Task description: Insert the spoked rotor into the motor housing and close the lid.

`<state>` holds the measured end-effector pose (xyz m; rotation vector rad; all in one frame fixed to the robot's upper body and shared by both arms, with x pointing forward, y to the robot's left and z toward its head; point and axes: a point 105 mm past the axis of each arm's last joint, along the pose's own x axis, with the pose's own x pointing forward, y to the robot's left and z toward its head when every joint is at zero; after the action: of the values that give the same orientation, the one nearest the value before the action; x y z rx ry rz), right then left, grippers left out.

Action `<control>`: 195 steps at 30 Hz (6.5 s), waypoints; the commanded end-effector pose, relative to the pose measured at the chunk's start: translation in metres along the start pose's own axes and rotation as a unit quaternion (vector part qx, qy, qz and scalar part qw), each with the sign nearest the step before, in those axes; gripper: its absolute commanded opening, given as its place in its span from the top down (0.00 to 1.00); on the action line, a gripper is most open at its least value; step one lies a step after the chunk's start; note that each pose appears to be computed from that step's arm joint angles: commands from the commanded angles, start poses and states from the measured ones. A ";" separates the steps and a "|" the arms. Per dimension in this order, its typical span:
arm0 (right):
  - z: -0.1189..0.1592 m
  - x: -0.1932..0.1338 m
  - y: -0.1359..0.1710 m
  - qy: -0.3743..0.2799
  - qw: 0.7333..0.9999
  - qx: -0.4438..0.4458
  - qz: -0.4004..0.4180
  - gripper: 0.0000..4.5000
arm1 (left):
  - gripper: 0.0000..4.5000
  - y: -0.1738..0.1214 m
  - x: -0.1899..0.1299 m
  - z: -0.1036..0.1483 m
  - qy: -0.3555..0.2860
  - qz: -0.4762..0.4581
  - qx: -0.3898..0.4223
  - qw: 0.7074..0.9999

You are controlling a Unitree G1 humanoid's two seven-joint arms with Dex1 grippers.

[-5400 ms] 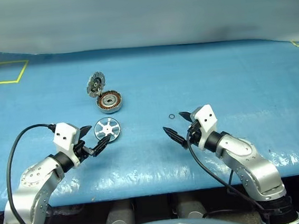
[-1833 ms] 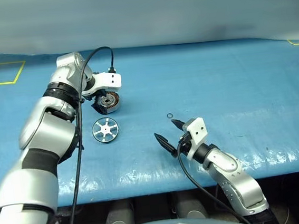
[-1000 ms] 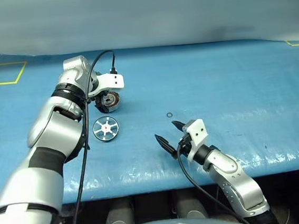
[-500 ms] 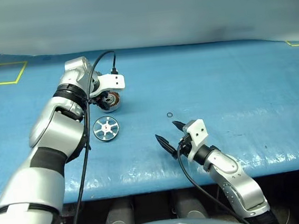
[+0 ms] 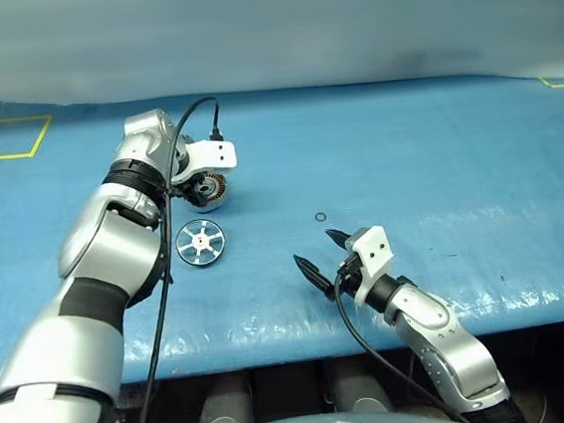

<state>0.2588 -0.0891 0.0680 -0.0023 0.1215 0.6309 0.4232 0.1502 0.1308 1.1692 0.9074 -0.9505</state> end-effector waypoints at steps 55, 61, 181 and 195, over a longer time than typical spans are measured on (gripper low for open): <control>0.011 0.000 -0.005 -0.024 0.999 -0.001 -0.025 0.00 | 0.54 0.014 -0.021 0.044 -0.072 0.060 0.120 0.988; 0.012 0.003 -0.004 -0.026 0.999 0.000 -0.023 0.00 | 0.54 0.008 -0.029 0.066 -0.106 0.058 0.175 0.977; -0.014 -0.035 -0.032 0.003 0.999 -0.024 -0.041 0.00 | 0.01 -0.156 -0.069 0.060 -0.493 -0.033 0.058 0.868; -0.005 0.007 -0.053 0.018 0.994 -0.047 -0.093 0.00 | 0.01 -0.192 -0.036 0.014 -0.531 0.109 -0.175 0.822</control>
<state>0.2899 -0.1275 0.0571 -0.0967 0.1317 0.4719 0.2305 0.1161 0.0894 0.2466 0.1015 -1.0374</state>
